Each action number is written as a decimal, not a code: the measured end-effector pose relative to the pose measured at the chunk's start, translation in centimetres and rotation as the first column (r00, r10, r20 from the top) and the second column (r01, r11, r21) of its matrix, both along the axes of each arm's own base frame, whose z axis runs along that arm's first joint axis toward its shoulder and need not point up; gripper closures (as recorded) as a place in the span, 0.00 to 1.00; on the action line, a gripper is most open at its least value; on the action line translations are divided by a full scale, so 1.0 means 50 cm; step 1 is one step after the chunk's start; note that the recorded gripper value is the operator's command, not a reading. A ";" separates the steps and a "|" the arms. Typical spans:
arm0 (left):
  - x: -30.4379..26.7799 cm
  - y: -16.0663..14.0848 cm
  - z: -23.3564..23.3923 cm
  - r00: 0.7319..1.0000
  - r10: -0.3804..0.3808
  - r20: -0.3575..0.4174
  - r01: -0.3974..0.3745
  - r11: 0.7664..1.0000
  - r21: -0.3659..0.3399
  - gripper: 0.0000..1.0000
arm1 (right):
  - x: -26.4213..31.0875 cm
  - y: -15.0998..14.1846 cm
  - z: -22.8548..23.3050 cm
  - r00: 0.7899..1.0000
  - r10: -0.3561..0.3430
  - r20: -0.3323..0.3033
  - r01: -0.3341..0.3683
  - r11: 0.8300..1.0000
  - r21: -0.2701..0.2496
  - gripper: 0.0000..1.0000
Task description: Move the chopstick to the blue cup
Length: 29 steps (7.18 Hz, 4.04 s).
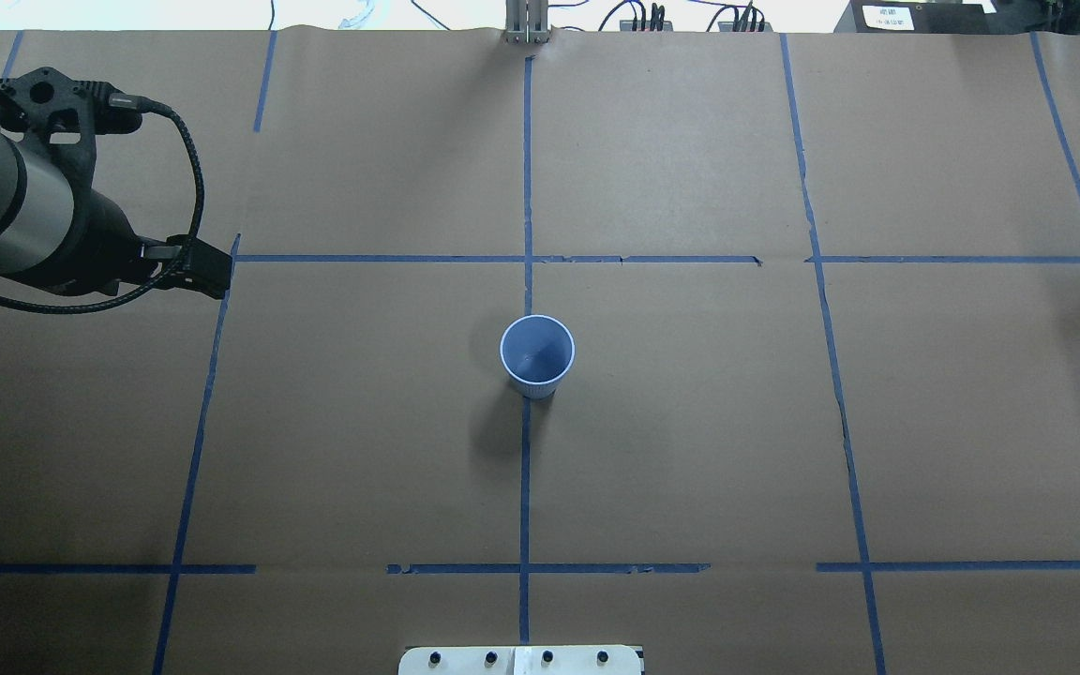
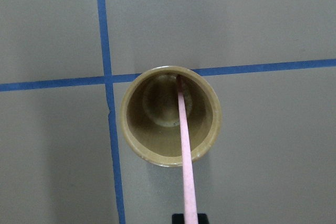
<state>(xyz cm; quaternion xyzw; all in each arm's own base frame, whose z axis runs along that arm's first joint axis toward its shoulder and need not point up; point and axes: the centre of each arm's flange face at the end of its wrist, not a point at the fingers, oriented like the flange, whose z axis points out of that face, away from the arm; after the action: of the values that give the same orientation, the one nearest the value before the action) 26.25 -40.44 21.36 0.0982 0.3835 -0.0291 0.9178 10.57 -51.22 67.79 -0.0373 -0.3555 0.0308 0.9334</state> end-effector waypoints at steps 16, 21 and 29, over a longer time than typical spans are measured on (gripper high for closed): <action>0.015 -0.002 0.007 1.000 -0.006 -0.009 0.005 0.999 -0.037 0.00 | -0.861 0.096 -1.041 0.849 -0.057 0.525 0.231 0.934 -0.271 0.96; 0.018 -0.004 0.007 1.000 -0.015 -0.013 0.014 0.999 -0.046 0.00 | -1.037 0.130 -1.114 0.893 -0.022 0.450 0.181 0.932 -0.313 0.96; 0.012 -0.001 0.008 1.000 -0.015 -0.011 0.014 0.999 -0.046 0.00 | -0.979 0.049 -1.038 0.905 0.085 0.418 0.055 0.948 -0.314 0.00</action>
<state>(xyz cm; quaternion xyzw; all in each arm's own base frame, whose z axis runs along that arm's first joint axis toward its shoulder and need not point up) 26.84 -40.47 21.76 0.0798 0.3872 -0.0452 0.9174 -38.39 -48.76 15.90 -0.1902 -0.5412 0.0861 0.8146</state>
